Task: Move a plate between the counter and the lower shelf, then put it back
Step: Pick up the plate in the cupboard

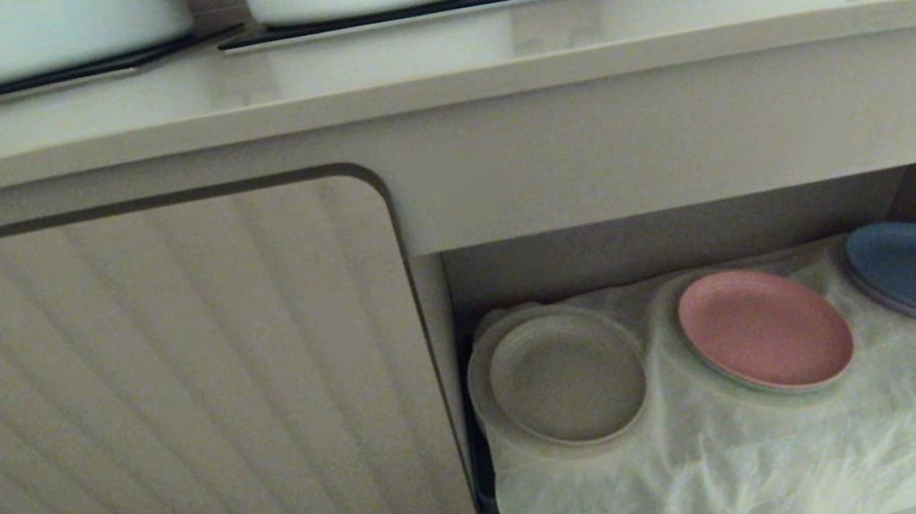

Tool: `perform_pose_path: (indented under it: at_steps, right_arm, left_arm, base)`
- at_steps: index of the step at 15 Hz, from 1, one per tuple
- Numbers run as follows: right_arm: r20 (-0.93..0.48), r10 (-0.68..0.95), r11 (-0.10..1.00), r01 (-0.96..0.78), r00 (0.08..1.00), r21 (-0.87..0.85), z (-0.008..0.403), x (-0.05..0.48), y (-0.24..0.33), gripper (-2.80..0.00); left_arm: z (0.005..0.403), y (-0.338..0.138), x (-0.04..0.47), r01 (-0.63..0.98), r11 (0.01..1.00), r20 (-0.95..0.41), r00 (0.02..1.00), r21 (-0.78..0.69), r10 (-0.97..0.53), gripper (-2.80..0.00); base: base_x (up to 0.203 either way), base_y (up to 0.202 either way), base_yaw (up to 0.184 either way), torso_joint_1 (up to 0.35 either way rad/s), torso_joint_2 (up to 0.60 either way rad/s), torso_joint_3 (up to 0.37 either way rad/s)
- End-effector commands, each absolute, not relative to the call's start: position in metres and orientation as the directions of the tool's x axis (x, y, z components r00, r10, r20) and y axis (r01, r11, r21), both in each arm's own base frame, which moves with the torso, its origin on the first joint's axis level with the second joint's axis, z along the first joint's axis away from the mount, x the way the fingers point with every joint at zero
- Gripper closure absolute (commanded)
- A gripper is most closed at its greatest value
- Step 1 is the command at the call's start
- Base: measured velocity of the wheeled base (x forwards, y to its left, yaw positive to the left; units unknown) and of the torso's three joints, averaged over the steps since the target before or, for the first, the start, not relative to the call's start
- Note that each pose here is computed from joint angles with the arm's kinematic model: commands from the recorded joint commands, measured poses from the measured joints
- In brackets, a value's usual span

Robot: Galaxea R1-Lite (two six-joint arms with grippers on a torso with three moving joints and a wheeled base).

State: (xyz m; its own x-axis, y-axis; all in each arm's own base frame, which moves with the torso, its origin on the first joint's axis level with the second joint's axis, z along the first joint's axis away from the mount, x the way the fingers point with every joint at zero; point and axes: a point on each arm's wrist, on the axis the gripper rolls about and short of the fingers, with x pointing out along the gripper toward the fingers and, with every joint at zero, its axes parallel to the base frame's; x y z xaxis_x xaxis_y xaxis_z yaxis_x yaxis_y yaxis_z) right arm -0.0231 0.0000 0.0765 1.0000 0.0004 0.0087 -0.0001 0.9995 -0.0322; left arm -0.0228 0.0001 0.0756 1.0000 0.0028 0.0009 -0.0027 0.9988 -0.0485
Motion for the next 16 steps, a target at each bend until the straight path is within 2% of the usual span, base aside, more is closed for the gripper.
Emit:
perform_pose_path:
  at_steps: [1, 10, 16]
  right_arm:
    - [0.002, 0.001, 0.999, 0.0, 1.0, -0.037, 0.077, -0.022, 0.0, 0.0]
    - [-0.136, 0.011, 0.999, -0.017, 0.991, -0.043, 0.086, -0.005, 0.0, 0.0]
    - [-0.202, 0.156, 0.985, -0.166, 0.967, -0.036, 0.104, 0.022, 0.004, 0.0]
  left_arm:
    - [0.076, 0.0, -0.023, -0.003, 0.999, 0.002, 1.0, -0.049, 0.003, 0.0]
    - [0.076, 0.0, -0.023, -0.003, 0.999, 0.002, 1.0, -0.049, 0.003, 0.0]
    - [0.076, 0.0, -0.023, -0.003, 0.999, 0.002, 1.0, -0.049, 0.003, 0.0]
  base:
    - [0.0, 0.0, 0.0, 0.0, 0.0, 0.0]
    - [0.0, 0.0, 0.0, 0.0, 0.0, 0.0]
    - [0.0, 0.0, 0.0, 0.0, 0.0, 0.0]
